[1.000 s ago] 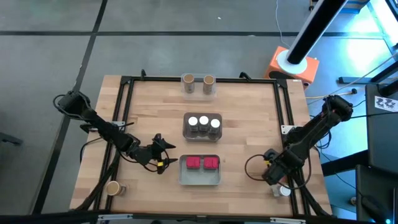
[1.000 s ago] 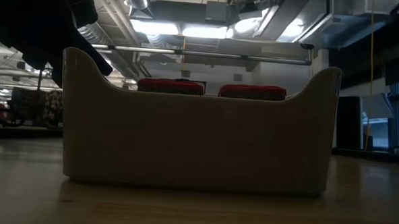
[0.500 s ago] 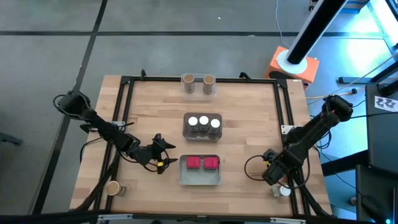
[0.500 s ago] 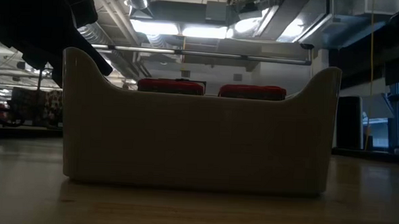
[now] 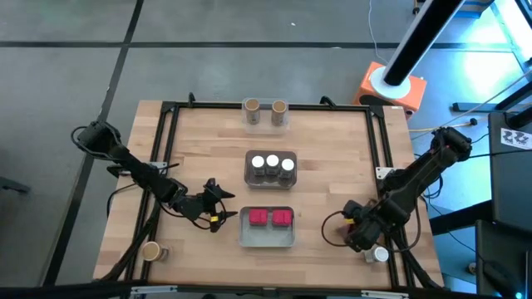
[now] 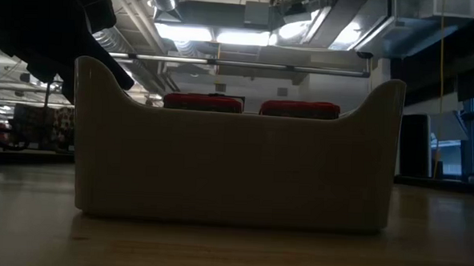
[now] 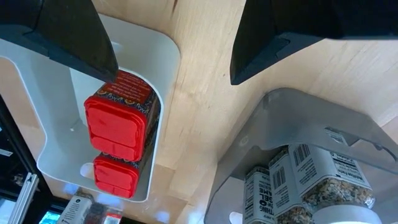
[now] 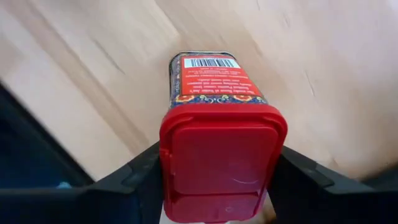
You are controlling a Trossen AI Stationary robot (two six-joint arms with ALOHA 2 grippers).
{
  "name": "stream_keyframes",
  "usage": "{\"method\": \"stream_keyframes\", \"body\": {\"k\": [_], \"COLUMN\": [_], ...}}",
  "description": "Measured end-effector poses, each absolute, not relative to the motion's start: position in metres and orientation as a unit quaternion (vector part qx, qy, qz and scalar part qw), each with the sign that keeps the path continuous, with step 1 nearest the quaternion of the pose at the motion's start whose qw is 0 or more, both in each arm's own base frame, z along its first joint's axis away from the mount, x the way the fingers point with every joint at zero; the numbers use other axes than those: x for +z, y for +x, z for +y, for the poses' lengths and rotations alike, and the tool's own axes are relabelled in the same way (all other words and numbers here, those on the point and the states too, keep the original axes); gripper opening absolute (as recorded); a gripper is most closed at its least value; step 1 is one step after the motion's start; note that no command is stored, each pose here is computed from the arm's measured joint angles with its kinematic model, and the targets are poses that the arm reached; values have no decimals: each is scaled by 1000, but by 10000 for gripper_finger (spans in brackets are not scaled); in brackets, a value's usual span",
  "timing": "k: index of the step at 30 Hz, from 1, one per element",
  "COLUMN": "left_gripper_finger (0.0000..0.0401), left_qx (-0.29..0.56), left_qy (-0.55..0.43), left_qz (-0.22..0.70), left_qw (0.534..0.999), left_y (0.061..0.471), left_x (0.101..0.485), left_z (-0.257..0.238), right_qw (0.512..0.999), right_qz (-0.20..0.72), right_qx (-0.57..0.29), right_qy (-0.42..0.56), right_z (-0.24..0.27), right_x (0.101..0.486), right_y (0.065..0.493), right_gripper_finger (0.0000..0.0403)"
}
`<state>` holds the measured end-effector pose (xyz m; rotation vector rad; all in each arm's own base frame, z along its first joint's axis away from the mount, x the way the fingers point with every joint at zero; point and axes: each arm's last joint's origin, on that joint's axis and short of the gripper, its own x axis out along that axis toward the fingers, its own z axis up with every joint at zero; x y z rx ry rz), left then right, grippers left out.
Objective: Sort spices by type
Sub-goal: Put the red seasoning can into the gray bin
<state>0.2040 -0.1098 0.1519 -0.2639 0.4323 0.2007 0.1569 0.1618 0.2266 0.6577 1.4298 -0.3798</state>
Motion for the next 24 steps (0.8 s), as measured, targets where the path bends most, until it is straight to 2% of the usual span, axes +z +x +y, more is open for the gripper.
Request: {"method": "stream_keyframes", "body": {"k": [6,14,19,24], "left_gripper_finger": [294,294,294,294], "left_qx": [100,100,100,100], "left_qy": [-130,-130,-130,-129], "left_qz": [213,213,213,212], "left_qw": [963,963,963,964], "left_y": [204,204,204,204], "left_x": [152,152,152,152], "left_z": [-110,-110,-110,-110], "right_qw": [767,878,912,926], "right_qz": [565,416,354,324], "right_qx": [-131,-29,15,57], "right_qy": [273,236,206,184], "right_z": [161,159,155,153], "right_x": [254,283,291,289], "right_y": [178,219,240,261], "right_gripper_finger": [221,221,221,221]}}
